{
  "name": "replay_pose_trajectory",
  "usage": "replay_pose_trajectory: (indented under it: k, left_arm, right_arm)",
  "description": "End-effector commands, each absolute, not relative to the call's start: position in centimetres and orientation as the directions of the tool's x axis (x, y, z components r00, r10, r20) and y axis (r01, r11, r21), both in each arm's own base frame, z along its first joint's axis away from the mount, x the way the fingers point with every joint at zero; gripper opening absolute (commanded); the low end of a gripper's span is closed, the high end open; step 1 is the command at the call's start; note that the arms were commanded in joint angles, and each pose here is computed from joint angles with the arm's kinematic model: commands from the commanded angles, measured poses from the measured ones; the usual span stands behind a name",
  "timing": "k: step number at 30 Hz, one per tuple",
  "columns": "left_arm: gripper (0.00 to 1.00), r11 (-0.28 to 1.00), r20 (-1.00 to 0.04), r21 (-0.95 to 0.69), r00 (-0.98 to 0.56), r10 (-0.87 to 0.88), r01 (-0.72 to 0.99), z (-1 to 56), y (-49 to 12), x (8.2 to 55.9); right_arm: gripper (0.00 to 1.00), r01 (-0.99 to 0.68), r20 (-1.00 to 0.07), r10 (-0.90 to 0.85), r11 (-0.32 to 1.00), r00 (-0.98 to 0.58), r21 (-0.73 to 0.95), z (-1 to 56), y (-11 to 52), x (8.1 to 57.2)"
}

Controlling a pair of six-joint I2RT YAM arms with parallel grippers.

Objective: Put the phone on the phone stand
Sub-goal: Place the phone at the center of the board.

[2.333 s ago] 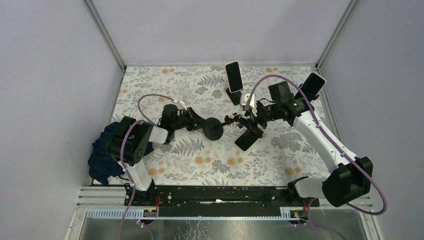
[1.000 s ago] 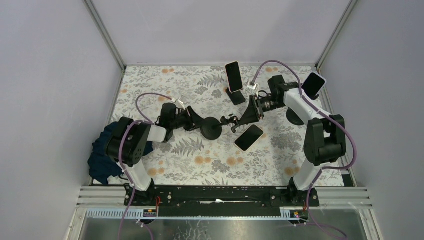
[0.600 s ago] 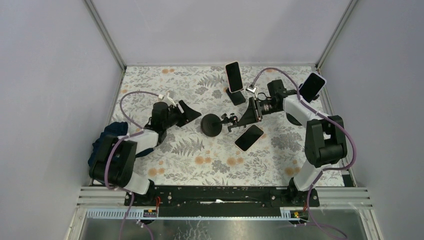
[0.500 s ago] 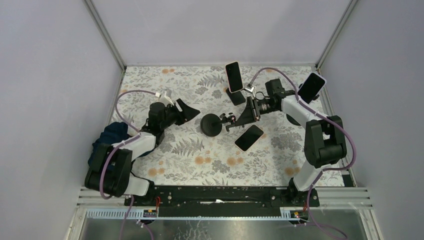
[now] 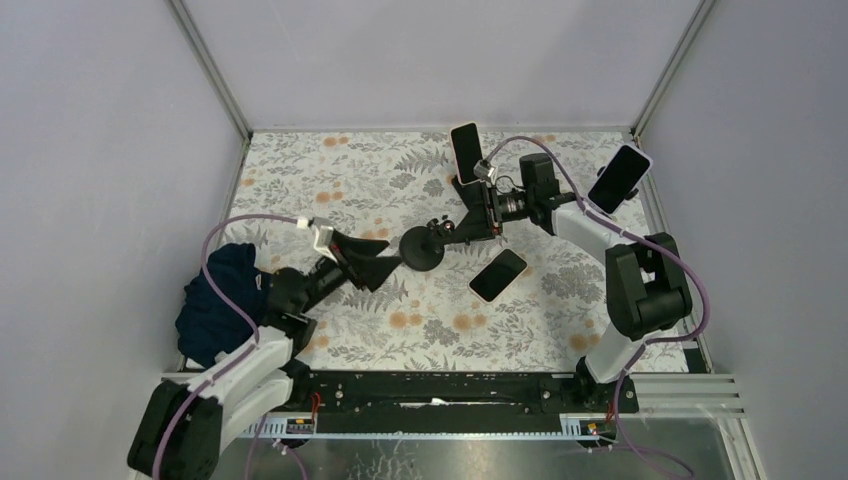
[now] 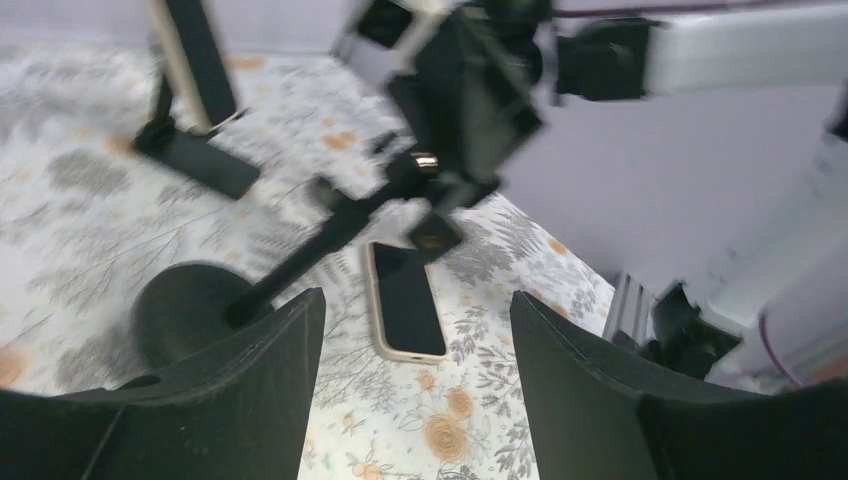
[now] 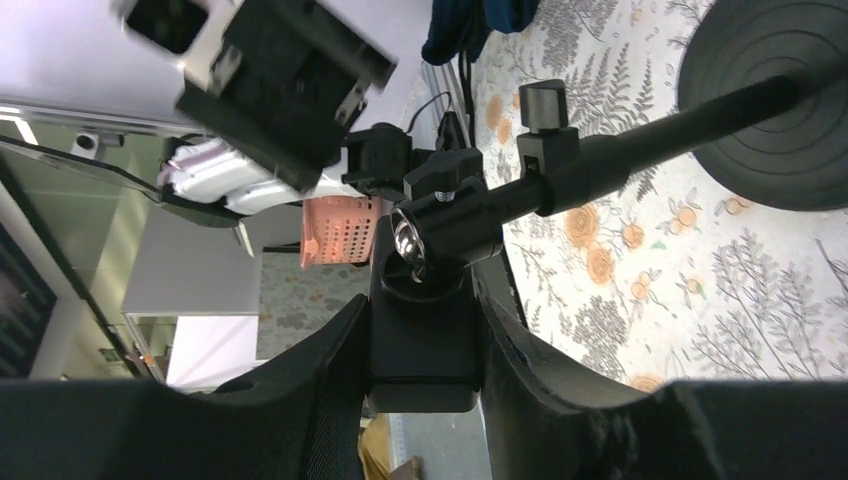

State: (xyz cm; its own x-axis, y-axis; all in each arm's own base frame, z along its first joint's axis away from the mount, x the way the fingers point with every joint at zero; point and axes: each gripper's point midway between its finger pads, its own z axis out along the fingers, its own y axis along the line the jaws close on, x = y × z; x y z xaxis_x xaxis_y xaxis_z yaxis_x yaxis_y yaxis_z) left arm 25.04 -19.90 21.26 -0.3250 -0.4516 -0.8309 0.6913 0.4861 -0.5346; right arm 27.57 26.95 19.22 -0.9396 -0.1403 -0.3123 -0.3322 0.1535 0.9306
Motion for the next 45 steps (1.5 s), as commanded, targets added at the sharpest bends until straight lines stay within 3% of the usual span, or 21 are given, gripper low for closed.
replay_pose_trajectory:
  k: [1,5,12,23,34,36,38,40,45]
  left_arm:
    - [0.75,0.532,-0.927,-0.201,0.015,-0.374,0.823,24.5,-21.1,22.1]
    - [0.75,0.568,-0.959,-0.077,0.095,-0.267,0.82,24.2,-22.2,21.7]
    - [0.73,0.591,-0.991,-0.001,0.079,-0.11,0.807,21.7,-23.4,24.2]
    - [0.67,0.517,-0.99,0.032,0.097,-0.099,0.855,21.9,-25.6,25.0]
    - [0.36,0.498,-0.995,0.018,0.064,-0.077,0.867,21.7,-26.8,26.2]
    - [0.22,0.495,-0.996,0.021,0.062,-0.067,0.869,21.8,-26.9,26.3]
    - [0.08,0.487,-0.998,0.025,0.054,-0.044,0.873,21.6,-27.0,26.3]
    - [0.01,0.488,-0.998,0.042,0.056,-0.013,0.872,21.5,-27.0,26.4]
    - [0.0,0.513,-0.997,0.068,0.047,0.055,0.856,21.2,-26.3,26.8]
  right_arm:
    - [0.18,-0.267,-0.248,-0.131,0.153,-0.96,0.951,18.7,29.5,27.5]
    - [0.21,-0.244,-0.225,-0.144,0.134,-0.964,0.96,19.0,30.7,27.0]
    - [0.27,-0.24,-0.221,-0.144,0.132,-0.965,0.962,19.1,31.1,26.7]
    - [0.28,-0.224,-0.206,-0.155,0.109,-0.966,0.968,19.2,31.6,26.7]
    - [0.29,-0.232,-0.215,-0.16,0.102,-0.964,0.967,19.4,31.5,26.6]
    - [0.32,-0.233,-0.215,-0.16,0.102,-0.963,0.967,19.5,31.5,26.6]
    - [0.38,-0.239,-0.221,-0.165,0.097,-0.961,0.966,19.6,31.5,26.5]
    - [0.47,-0.257,-0.239,-0.173,0.086,-0.955,0.963,20.1,31.4,26.5]
    - [0.68,-0.357,-0.33,-0.189,0.134,-0.925,0.924,20.9,30.2,27.1]
